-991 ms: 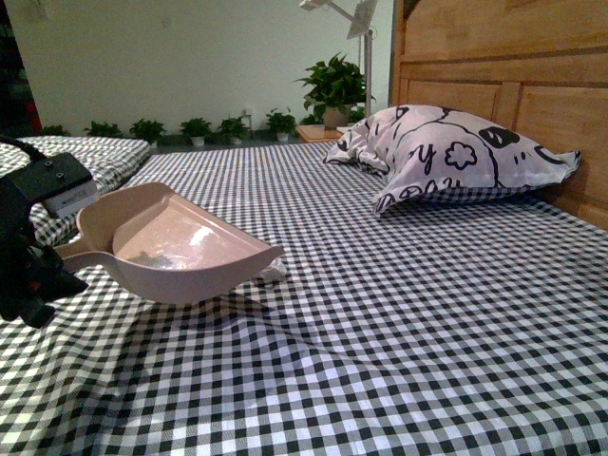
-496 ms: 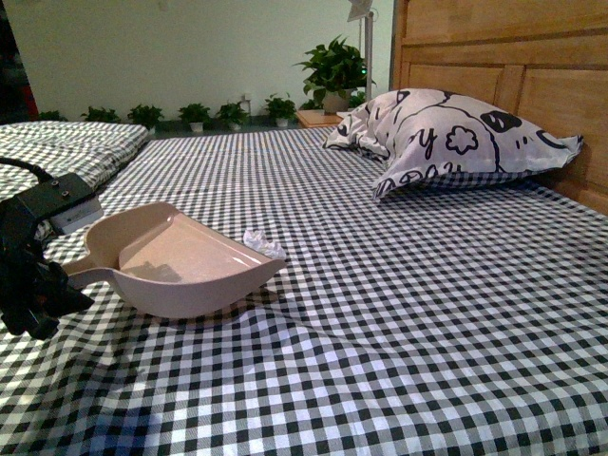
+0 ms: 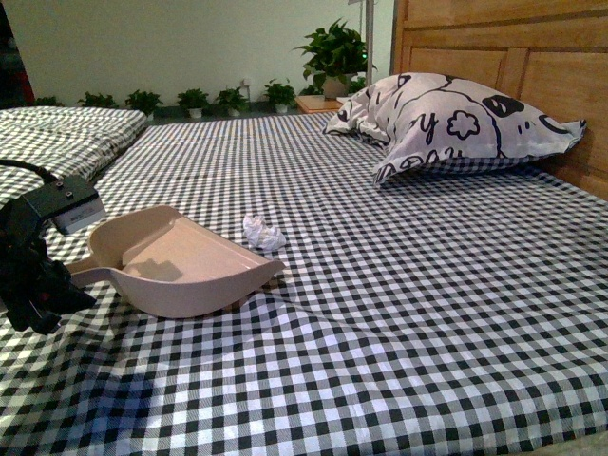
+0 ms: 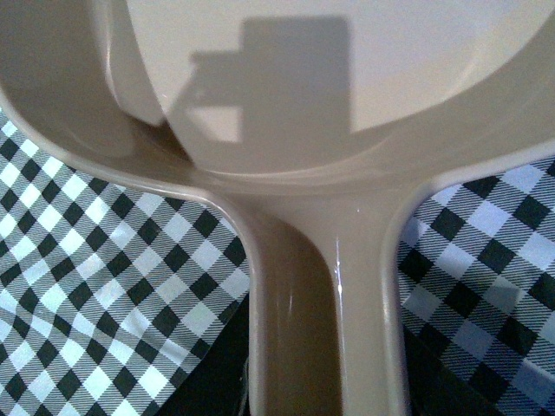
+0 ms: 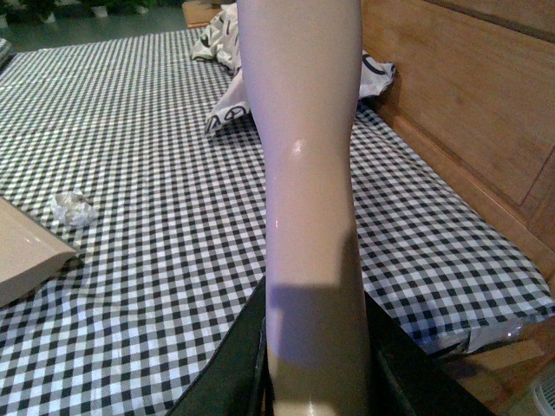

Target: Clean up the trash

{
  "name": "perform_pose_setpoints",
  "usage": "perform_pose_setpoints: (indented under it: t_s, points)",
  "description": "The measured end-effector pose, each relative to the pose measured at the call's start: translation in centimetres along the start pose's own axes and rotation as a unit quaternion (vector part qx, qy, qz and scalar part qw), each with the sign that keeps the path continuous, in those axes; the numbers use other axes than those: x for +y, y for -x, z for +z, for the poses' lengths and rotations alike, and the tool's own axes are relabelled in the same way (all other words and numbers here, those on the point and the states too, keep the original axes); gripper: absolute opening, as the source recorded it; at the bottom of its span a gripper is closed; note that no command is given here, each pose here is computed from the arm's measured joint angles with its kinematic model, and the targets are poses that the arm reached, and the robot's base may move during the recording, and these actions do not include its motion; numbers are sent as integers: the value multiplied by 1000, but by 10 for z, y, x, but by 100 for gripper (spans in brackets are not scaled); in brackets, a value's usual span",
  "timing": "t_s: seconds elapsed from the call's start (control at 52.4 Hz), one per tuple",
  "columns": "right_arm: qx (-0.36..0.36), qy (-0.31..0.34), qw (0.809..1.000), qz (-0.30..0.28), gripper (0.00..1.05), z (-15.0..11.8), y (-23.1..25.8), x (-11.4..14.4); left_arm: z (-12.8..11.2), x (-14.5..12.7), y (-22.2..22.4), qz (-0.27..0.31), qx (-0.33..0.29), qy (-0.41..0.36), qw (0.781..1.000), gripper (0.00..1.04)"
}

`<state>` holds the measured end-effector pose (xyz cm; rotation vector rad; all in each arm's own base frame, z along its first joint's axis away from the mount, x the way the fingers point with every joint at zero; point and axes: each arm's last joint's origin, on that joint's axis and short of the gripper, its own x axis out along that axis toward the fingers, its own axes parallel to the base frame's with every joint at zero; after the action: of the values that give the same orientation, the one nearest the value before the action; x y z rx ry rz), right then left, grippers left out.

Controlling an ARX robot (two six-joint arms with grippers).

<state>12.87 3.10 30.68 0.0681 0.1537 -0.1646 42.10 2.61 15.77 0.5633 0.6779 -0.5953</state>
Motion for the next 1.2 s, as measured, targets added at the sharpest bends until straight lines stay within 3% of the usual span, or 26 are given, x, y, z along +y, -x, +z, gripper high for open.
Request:
perform_pose_setpoints:
  t_s: [1.201]
  points:
    - [0, 0, 1000, 0, 20, 0, 0, 0, -4, 1, -9, -34, 26, 6, 999, 24]
